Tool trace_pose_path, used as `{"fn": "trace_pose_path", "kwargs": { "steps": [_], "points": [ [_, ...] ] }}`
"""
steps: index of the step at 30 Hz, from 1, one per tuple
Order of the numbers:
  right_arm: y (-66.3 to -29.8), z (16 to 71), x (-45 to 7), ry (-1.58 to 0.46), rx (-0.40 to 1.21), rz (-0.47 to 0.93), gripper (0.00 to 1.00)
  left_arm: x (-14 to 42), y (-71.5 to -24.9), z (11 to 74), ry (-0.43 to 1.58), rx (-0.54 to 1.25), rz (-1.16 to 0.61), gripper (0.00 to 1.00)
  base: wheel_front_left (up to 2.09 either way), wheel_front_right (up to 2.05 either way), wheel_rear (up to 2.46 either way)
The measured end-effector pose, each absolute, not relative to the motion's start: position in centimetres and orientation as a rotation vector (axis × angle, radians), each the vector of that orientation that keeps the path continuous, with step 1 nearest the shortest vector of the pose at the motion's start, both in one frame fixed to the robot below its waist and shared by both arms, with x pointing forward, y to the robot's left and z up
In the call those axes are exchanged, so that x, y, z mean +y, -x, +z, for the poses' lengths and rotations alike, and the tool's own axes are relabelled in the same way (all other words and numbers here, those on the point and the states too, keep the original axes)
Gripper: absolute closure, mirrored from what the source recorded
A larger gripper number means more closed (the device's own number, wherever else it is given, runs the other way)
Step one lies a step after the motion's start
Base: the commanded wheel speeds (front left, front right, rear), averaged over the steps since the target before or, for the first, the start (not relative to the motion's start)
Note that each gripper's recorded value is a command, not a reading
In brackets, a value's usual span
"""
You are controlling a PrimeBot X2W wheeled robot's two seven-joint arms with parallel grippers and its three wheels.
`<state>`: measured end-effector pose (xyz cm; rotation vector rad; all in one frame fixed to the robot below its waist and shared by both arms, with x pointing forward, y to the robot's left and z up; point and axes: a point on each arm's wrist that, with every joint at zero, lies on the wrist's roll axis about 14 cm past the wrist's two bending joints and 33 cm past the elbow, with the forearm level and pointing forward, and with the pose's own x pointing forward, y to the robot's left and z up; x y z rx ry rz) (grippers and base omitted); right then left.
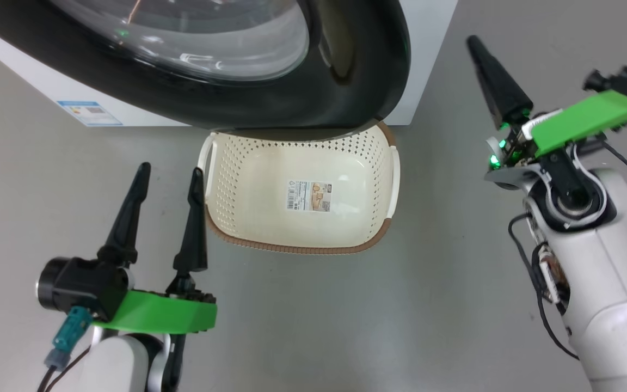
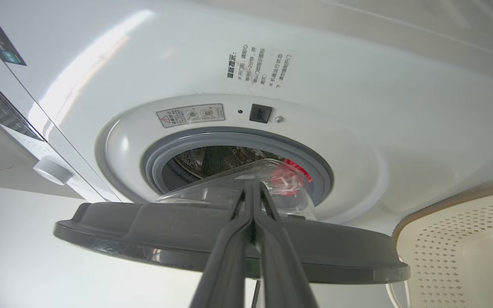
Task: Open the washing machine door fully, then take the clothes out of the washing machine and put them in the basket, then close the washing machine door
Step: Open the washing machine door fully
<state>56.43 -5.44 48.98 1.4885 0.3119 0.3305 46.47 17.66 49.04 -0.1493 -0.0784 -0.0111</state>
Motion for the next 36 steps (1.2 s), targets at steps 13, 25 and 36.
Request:
{"fn": "trace_pose_path", "kwargs": {
  "steps": [13,25,36],
  "points": [
    [-58.3,52.9,0.0,-1.646,0.598,0.661,1.0,17.8,-45.8,48.6,0.14,-0.058,-0.01,0.0,0.0,0.0,0.0],
    [-57.6,53.6,3.1,-1.53,0.768,0.825,1.0,18.4,-45.3,48.6,0.128,-0.053,0.008,0.0,0.0,0.0,0.0],
    [-54.7,54.6,4.9,-1.458,0.849,0.951,1.0,18.9,-44.9,49.5,0.124,-0.072,0.023,0.0,0.0,0.0,0.0]
  ]
}}
